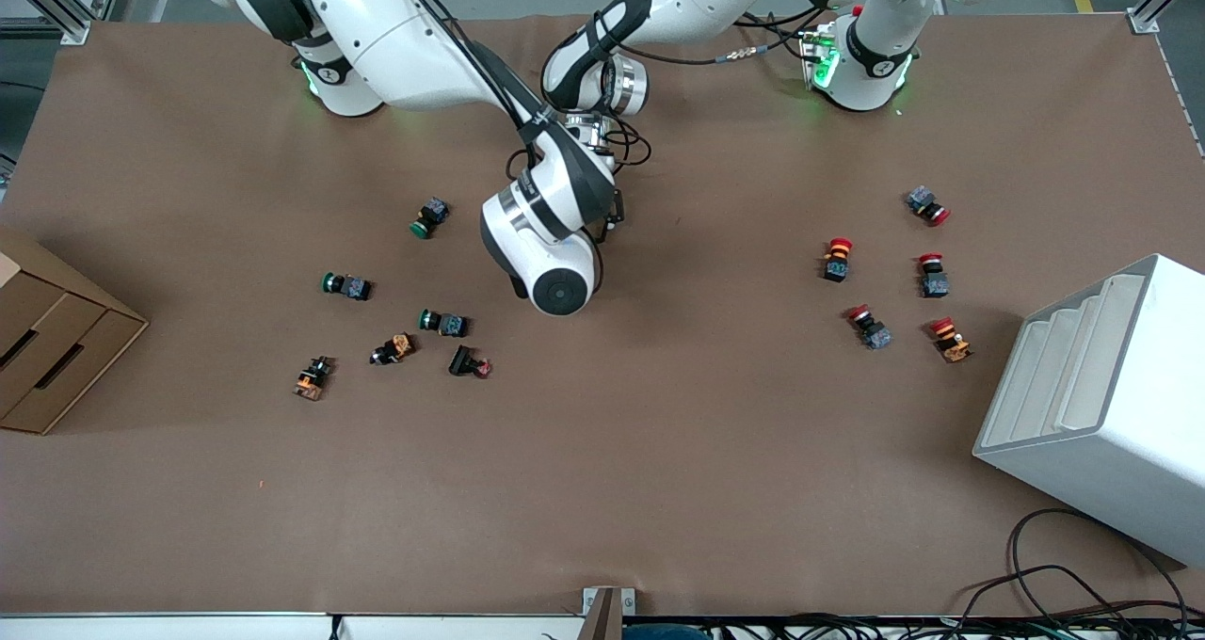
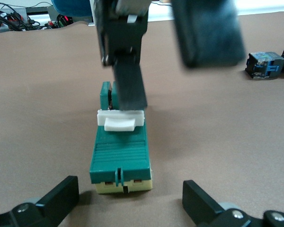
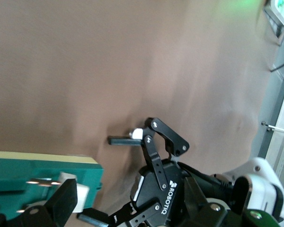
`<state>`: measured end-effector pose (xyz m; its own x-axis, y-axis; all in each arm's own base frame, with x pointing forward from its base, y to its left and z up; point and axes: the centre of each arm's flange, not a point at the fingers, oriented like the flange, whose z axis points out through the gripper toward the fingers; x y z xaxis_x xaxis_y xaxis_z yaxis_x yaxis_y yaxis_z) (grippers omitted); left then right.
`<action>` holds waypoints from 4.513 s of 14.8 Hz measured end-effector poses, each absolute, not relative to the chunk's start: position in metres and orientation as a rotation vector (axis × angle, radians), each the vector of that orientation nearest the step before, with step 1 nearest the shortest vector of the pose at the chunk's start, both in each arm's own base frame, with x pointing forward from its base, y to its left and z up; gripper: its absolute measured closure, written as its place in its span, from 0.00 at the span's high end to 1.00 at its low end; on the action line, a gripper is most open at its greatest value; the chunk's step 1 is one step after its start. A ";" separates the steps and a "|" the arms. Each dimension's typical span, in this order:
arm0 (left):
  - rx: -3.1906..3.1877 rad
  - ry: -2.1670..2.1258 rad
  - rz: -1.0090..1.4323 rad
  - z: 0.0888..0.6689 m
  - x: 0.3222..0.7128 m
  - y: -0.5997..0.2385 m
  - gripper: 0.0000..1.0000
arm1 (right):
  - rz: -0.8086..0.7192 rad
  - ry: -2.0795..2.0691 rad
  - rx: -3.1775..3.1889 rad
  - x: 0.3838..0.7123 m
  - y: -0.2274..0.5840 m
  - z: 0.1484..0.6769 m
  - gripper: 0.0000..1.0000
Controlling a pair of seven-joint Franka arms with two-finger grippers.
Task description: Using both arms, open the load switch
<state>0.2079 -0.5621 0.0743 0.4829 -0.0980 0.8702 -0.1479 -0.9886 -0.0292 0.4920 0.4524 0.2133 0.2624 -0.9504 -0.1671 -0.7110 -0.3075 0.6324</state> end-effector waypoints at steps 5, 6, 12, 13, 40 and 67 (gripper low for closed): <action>2.662 -0.221 1.558 0.074 0.208 -0.562 1.00 | -0.690 -1.070 2.497 0.580 0.344 0.296 1.00; 2.662 -0.221 1.558 0.074 0.208 -0.562 1.00 | -0.679 -0.966 2.585 0.595 0.319 0.315 1.00; 2.694 -0.147 1.594 0.074 0.216 -0.557 1.00 | -0.617 -0.362 2.980 0.650 0.165 0.410 1.00; 2.705 -0.126 1.601 0.075 0.220 -0.556 0.99 | -0.588 -0.297 2.998 0.654 0.143 0.423 1.00; 3.044 0.697 0.839 0.417 0.442 -0.564 1.00 | -0.369 -0.096 3.078 0.627 -0.017 0.559 1.00; 3.147 0.217 0.058 0.644 0.570 -0.067 1.00 | -0.245 -0.106 3.126 0.561 -0.017 0.648 1.00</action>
<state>0.5698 -0.0666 0.6440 0.9899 0.1367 0.0378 0.1372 -0.9905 -0.0108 0.5608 -0.0175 0.6478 0.9855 -0.0675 -0.1558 -0.0668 -0.9977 0.0097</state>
